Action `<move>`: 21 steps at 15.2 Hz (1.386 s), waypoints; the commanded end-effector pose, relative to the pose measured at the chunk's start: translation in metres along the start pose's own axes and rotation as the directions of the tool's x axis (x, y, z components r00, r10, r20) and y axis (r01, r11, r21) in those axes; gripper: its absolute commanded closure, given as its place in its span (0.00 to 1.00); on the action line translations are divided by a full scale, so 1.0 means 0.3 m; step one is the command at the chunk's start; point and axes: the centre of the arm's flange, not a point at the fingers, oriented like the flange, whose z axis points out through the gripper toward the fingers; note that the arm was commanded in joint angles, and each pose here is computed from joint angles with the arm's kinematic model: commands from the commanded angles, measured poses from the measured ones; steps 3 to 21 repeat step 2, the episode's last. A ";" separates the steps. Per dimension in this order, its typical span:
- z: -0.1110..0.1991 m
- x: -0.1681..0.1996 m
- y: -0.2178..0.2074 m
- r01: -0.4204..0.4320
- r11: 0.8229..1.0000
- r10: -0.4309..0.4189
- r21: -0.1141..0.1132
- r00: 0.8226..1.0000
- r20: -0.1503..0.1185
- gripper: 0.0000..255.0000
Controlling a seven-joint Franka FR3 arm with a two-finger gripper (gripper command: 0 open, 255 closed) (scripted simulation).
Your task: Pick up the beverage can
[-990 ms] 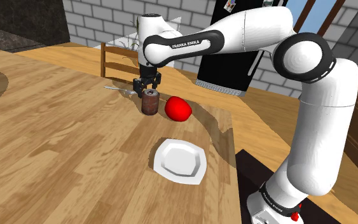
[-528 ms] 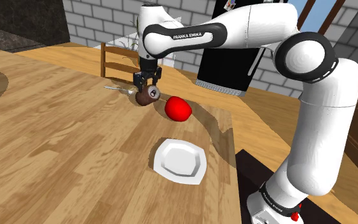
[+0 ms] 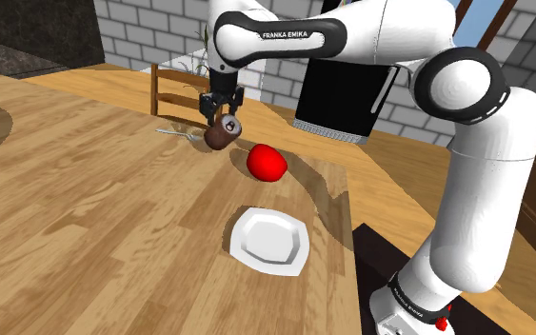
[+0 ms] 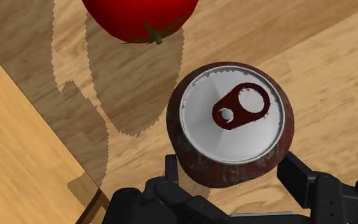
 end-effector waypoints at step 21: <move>-0.021 0.002 0.004 0.000 1.000 0.000 0.000 1.000 0.000 1.00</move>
